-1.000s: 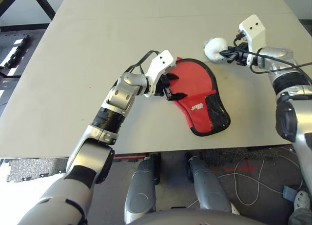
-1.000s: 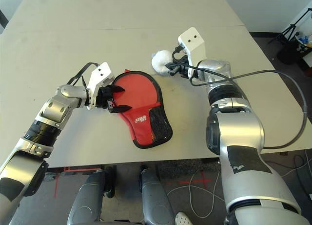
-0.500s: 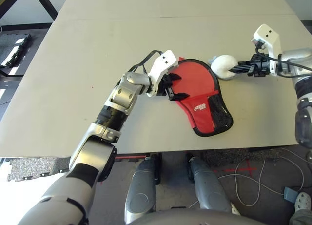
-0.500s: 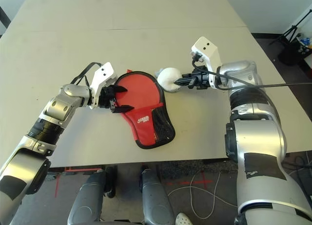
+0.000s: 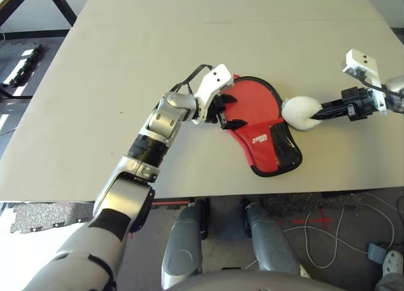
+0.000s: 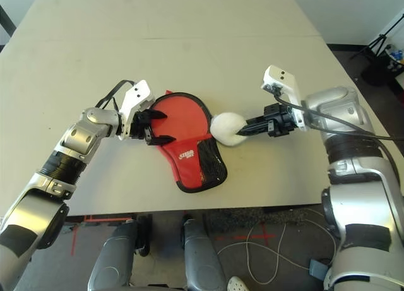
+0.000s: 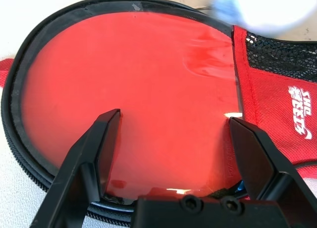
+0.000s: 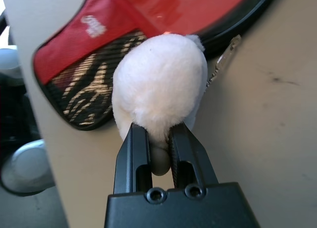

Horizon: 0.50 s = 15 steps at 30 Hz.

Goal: Store the ping-pong paddle in its case and zip it.

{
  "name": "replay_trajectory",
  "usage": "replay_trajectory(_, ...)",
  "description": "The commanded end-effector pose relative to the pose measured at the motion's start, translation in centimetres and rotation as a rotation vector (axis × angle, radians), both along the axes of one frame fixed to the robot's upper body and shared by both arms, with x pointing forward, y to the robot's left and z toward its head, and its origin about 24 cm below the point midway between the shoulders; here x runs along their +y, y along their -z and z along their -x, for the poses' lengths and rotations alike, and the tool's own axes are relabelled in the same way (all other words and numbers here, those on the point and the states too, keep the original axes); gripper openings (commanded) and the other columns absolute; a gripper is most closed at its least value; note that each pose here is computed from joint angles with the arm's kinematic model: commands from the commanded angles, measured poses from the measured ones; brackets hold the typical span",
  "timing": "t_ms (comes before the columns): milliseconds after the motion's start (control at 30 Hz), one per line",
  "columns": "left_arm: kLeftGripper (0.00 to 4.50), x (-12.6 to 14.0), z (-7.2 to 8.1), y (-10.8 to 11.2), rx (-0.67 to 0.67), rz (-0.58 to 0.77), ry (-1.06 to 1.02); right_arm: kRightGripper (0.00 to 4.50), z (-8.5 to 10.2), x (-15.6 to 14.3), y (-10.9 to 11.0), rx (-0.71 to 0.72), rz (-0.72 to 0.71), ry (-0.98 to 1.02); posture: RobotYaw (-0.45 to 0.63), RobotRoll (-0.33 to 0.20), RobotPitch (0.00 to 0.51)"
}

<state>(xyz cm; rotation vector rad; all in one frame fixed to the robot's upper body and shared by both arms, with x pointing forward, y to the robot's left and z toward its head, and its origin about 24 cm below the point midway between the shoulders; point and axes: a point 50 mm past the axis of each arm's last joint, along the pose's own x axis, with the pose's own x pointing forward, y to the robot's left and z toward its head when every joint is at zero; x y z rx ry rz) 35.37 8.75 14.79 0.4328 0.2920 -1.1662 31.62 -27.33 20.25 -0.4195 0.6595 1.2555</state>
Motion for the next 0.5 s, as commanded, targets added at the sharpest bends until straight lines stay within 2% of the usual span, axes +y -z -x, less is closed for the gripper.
replay_trajectory(33, 4.5, 0.1, 0.4, 2.8, 0.101, -0.06, -0.01, 0.31, 1.2, 0.7, 0.8, 0.091, -0.016, -0.068, -0.09, 0.0, 0.275)
replay_trajectory(500, 4.5, -0.1, 0.3, 2.7, 0.095, -0.057, -0.013, 0.31, 5.0, 1.4, 2.6, 0.283, 0.031, -0.21, -0.09, 0.0, 0.278)
